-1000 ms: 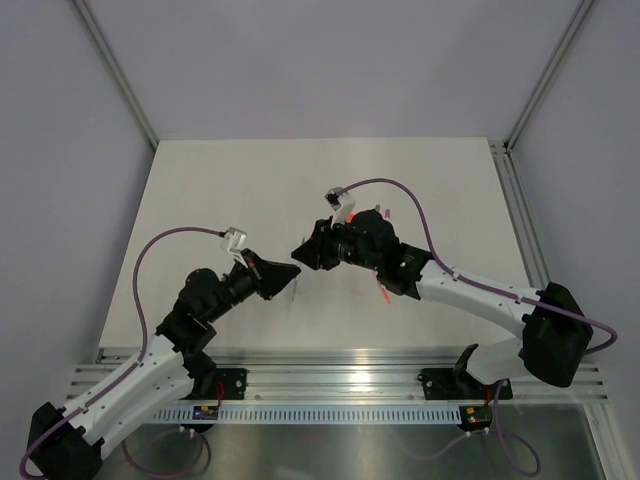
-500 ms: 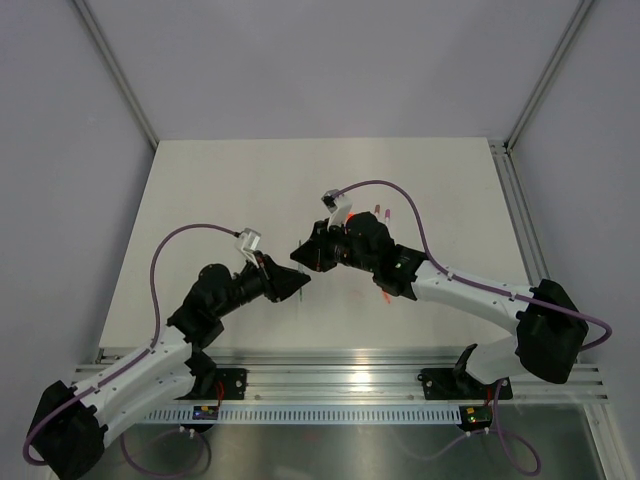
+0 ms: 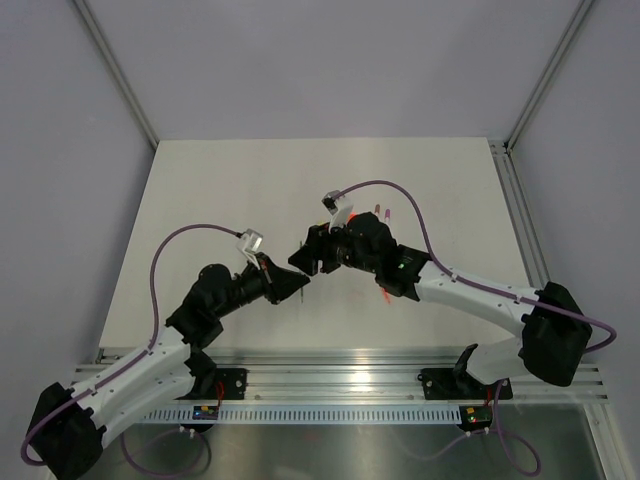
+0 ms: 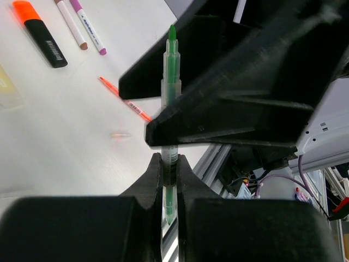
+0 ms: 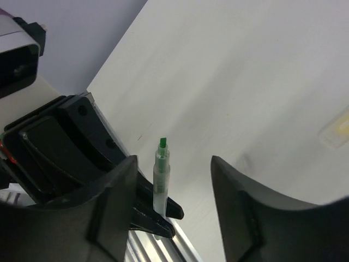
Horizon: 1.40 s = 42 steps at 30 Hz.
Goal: Insert the pens into the pen caps
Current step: Pick up the pen from the center of the board, then insert the pen cap onto the pen.
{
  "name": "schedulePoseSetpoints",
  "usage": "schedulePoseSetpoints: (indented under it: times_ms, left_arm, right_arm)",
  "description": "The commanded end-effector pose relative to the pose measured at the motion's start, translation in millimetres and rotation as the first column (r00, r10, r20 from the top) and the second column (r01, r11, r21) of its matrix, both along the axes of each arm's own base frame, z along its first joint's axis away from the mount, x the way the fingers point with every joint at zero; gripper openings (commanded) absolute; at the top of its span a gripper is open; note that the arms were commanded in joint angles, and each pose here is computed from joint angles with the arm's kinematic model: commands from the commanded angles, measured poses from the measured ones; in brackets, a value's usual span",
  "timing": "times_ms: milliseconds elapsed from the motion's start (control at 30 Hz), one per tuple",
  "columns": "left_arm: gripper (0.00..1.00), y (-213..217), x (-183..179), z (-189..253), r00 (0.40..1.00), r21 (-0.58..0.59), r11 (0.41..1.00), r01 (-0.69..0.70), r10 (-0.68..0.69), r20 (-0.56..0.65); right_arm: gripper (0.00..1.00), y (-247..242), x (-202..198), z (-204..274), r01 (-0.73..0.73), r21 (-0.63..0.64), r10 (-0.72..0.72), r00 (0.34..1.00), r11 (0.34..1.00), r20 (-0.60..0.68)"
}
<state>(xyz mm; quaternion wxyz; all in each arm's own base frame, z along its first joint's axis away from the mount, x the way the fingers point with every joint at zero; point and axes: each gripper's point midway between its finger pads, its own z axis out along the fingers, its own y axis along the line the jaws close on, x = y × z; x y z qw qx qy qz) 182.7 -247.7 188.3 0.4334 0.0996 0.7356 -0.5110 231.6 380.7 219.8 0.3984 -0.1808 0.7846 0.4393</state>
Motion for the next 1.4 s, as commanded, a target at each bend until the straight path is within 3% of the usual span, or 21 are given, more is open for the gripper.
schedulePoseSetpoints:
  times_ms: [0,167,300,333,433,533,633,867,1067,1367]
  left_arm:
    - [0.00,4,6,32,0.995,-0.015,0.999,-0.036,0.037,0.098]
    - [0.00,31,21,36,0.975,0.065,0.976,-0.206,0.199,0.101]
    - [0.00,62,17,48,0.944,0.096,0.941,-0.324,0.315,0.099]
    - [0.00,76,17,60,0.919,0.067,0.921,-0.384,0.375,0.119]
    - [0.00,93,9,78,0.896,0.040,0.902,-0.430,0.421,0.140]
    - [0.00,102,-1,96,0.892,0.028,0.902,-0.431,0.422,0.163]
    - [0.00,107,-10,102,0.897,0.047,0.906,-0.420,0.406,0.176]
    - [0.00,121,-18,102,0.885,0.088,0.895,-0.438,0.412,0.215]
    - [0.00,136,-19,109,0.856,0.106,0.867,-0.487,0.449,0.256]
    - [0.00,134,-19,111,0.858,0.109,0.872,-0.477,0.436,0.271]
  right_arm:
    - [0.70,-6,-5,48,-0.027,0.046,0.021,0.993,0.999,0.117]
    - [0.79,-38,-13,45,0.015,-0.035,-0.009,0.987,0.999,0.159]
    - [0.65,-55,-18,5,0.043,-0.127,-0.030,0.994,0.991,0.103]
    - [0.52,-57,-22,-10,0.036,-0.149,-0.026,0.997,0.988,0.071]
    - [0.37,-47,-32,-38,-0.031,-0.167,0.028,0.999,0.985,-0.022]
    - [0.32,-33,-36,-69,-0.125,-0.232,0.109,0.991,0.965,-0.077]
    - [0.33,-25,-32,-85,-0.161,-0.287,0.133,0.985,0.944,-0.114]
    - [0.54,-9,-11,-122,-0.192,-0.415,0.149,0.980,0.889,-0.135]
    - [0.55,0,4,-149,-0.211,-0.520,0.155,0.977,0.828,-0.150]
    - [0.53,14,9,-174,-0.257,-0.609,0.197,0.967,0.750,-0.165]
